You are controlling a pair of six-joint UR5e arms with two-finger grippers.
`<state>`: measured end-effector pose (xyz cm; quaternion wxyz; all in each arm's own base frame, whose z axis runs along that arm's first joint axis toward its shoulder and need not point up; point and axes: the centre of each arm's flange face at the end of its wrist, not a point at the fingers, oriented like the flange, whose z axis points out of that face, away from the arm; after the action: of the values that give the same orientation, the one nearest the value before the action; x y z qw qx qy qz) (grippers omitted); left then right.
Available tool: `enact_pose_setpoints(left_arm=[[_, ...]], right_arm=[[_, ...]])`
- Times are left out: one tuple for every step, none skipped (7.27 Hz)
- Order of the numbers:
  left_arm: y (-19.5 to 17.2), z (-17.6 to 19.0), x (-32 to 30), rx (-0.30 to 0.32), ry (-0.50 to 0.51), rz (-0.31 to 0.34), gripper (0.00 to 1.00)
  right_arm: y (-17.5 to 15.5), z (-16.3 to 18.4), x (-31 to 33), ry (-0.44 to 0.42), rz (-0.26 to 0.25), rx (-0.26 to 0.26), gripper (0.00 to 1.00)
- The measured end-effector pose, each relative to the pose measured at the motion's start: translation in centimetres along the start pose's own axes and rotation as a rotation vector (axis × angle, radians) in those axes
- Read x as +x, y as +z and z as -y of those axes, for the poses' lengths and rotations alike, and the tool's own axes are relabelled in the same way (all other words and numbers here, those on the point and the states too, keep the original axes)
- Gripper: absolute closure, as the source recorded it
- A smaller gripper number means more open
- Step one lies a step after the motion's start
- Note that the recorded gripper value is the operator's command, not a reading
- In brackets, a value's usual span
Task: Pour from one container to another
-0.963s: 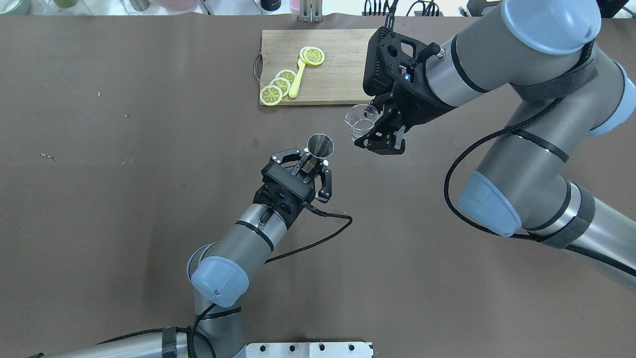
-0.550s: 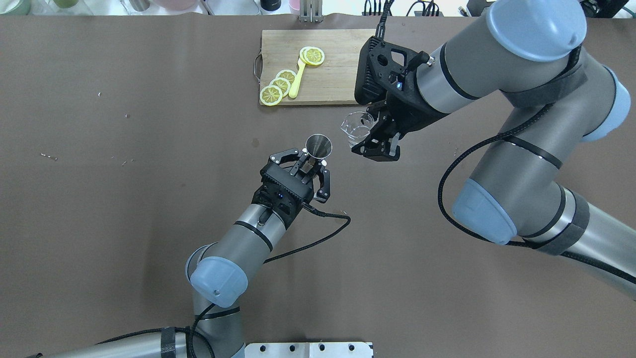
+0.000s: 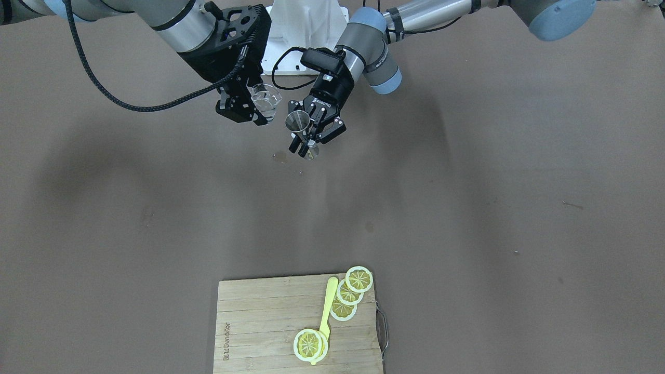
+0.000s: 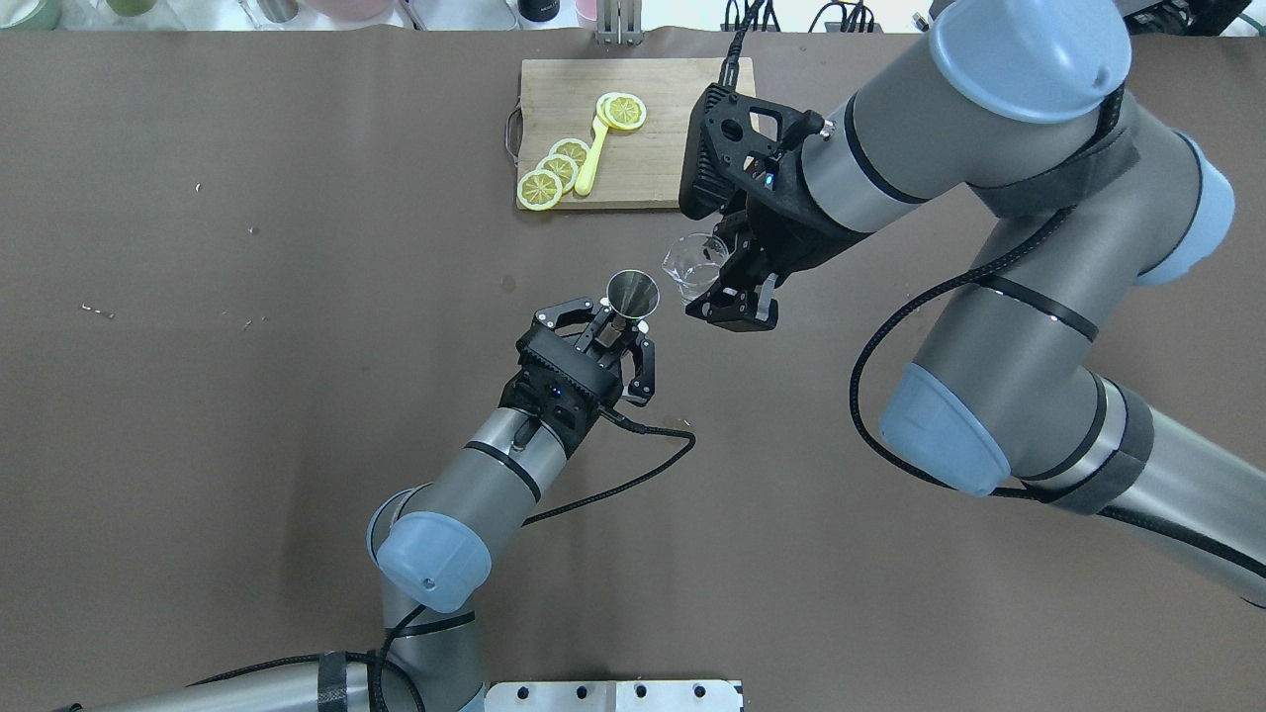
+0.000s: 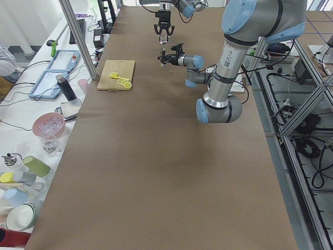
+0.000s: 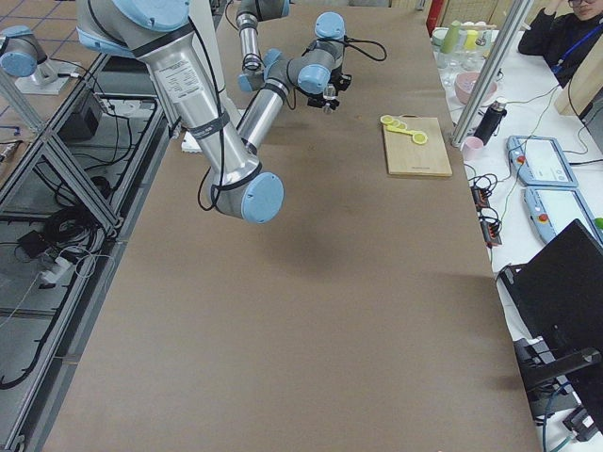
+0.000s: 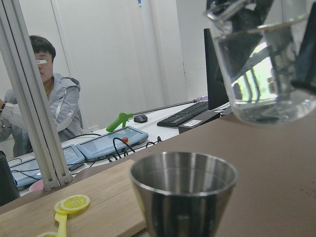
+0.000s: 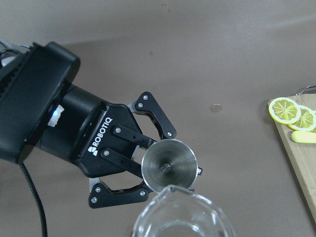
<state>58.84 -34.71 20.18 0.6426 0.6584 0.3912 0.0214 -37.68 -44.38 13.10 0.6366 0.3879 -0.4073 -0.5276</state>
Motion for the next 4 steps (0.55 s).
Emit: enact_pose_setpoints(left_arm=[[-0.06, -0.04, 0.04, -0.001, 0.000, -0.001, 1.00], [-0.11, -0.06, 0.07, -0.001, 0.000, -0.001, 1.00], [-0.14, -0.05, 0.09, 0.000, -0.001, 0.002, 1.00], [-0.18, 0.05, 0.11, 0.003, -0.002, 0.005, 1.00]], right_arm=[[0.20, 0.06, -0.07, 0.001, 0.001, -0.010, 1.00], [0.39, 0.09, -0.03, 0.004, 0.001, -0.022, 1.00], [0.61, 0.13, 0.07, 0.007, 0.003, -0.033, 1.00], [0.83, 0.20, 0.17, 0.011, 0.004, -0.045, 1.00]])
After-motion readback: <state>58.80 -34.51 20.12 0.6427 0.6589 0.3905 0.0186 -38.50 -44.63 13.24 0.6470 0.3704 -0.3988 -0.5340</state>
